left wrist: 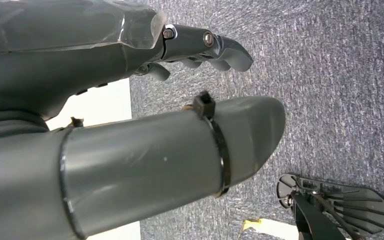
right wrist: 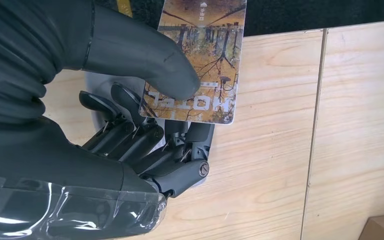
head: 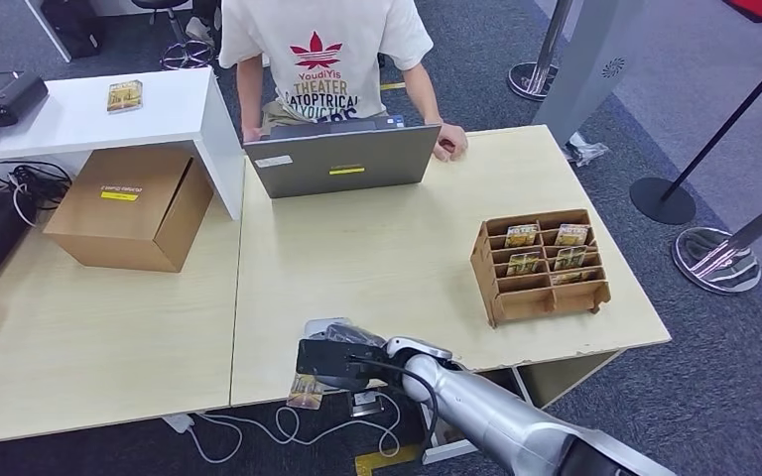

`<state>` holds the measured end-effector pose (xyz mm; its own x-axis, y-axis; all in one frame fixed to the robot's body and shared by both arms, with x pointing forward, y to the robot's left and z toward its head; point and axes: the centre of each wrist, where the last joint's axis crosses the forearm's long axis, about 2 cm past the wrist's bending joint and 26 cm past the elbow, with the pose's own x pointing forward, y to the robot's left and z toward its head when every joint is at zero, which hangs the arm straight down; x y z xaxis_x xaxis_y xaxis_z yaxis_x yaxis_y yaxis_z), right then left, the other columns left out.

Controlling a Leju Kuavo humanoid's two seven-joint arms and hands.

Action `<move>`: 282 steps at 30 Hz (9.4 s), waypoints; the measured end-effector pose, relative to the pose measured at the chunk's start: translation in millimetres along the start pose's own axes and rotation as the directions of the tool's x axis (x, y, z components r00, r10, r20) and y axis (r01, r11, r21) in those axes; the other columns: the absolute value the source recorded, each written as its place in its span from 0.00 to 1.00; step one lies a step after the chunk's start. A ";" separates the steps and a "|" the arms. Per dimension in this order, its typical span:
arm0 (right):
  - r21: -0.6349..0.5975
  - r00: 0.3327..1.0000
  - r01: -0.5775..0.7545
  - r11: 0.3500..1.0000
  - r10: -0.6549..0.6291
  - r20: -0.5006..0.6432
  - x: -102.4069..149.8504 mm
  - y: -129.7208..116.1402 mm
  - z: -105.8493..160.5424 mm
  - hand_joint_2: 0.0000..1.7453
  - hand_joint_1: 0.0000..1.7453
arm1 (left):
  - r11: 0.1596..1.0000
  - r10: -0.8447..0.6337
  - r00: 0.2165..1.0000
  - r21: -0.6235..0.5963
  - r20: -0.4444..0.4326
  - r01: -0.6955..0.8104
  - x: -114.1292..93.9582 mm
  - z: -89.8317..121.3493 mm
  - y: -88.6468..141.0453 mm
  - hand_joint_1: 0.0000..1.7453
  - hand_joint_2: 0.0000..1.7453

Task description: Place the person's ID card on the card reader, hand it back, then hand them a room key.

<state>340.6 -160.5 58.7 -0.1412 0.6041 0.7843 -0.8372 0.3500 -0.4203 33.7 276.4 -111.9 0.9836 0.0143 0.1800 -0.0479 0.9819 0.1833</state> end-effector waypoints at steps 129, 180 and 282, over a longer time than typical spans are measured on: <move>-0.838 0.857 -0.395 0.377 0.478 -0.190 120.6 -226.0 60.4 1.00 1.00 | 1.000 -0.016 1.000 -0.015 0.000 0.016 3.8 -0.4 -0.1 0.00 0.00; -0.850 0.805 -0.510 0.132 0.421 -0.418 80.3 -220.1 67.9 1.00 1.00 | 0.996 -0.081 0.996 -0.044 0.031 0.082 9.7 -0.2 -3.4 0.00 0.00; -0.346 0.535 -0.835 0.428 0.483 -0.693 -29.1 -217.1 183.2 1.00 0.15 | 0.999 -0.021 1.000 -0.050 0.002 0.021 -1.0 1.2 -5.9 0.00 0.00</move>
<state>429.7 -385.2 210.7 -0.1132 0.9886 -0.0997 -0.0576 -0.1067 -0.9926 32.8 270.3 -111.9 0.9839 -0.0063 0.1785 -0.0188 0.9902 0.1387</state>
